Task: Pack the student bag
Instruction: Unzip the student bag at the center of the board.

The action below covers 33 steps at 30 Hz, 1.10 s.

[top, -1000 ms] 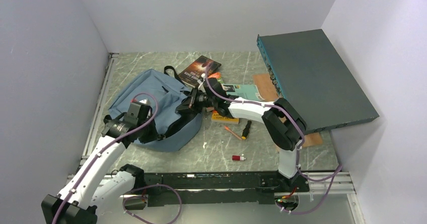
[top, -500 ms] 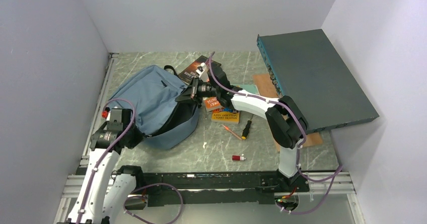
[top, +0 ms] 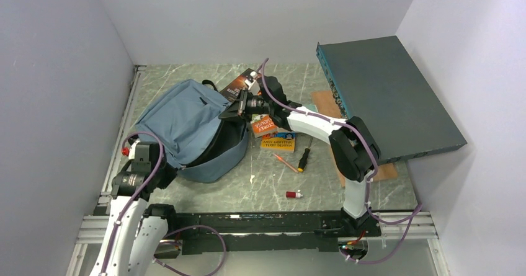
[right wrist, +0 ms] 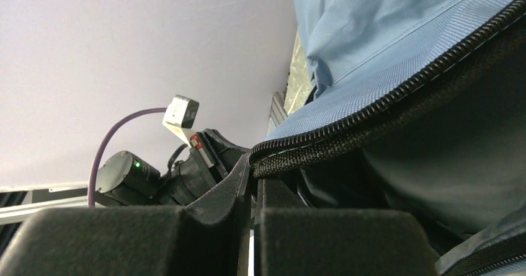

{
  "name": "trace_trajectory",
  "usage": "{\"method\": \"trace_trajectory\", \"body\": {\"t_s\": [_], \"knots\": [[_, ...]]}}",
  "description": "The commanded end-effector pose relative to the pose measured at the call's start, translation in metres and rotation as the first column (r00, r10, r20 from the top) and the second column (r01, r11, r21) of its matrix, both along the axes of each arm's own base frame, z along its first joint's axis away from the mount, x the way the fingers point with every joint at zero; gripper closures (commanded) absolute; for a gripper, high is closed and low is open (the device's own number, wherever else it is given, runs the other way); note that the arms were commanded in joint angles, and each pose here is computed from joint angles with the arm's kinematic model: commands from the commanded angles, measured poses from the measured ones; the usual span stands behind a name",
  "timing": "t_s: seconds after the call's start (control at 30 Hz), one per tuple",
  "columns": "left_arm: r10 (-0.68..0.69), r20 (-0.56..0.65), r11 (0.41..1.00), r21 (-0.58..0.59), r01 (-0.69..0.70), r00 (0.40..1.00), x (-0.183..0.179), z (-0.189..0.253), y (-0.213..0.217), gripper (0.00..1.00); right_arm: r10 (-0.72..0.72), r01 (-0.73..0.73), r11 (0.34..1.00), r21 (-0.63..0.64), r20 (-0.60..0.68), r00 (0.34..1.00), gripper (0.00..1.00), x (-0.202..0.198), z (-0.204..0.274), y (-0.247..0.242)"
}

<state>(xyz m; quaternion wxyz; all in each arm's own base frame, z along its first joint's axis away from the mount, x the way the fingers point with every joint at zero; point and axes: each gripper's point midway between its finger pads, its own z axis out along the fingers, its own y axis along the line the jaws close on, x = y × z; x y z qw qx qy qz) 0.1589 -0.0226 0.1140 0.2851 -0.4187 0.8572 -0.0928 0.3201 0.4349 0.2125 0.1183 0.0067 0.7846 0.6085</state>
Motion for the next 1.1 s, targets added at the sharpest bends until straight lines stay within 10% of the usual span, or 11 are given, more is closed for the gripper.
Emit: {"method": "trace_trajectory", "body": {"t_s": [0.0, 1.07], "knots": [[0.035, 0.011, 0.997, 0.067, -0.036, 0.999, 0.000, 0.006, 0.014, 1.00, 0.020, -0.036, 0.991, 0.127, 0.122, 0.992, 1.00, -0.009, 0.050, 0.010], [0.217, -0.073, 0.976, 0.020, -0.216, 0.973, 0.034, -0.029, 0.073, 1.00, 0.082, -0.106, 0.989, 0.103, 0.212, 0.974, 1.00, -0.029, 0.058, 0.020]]}}
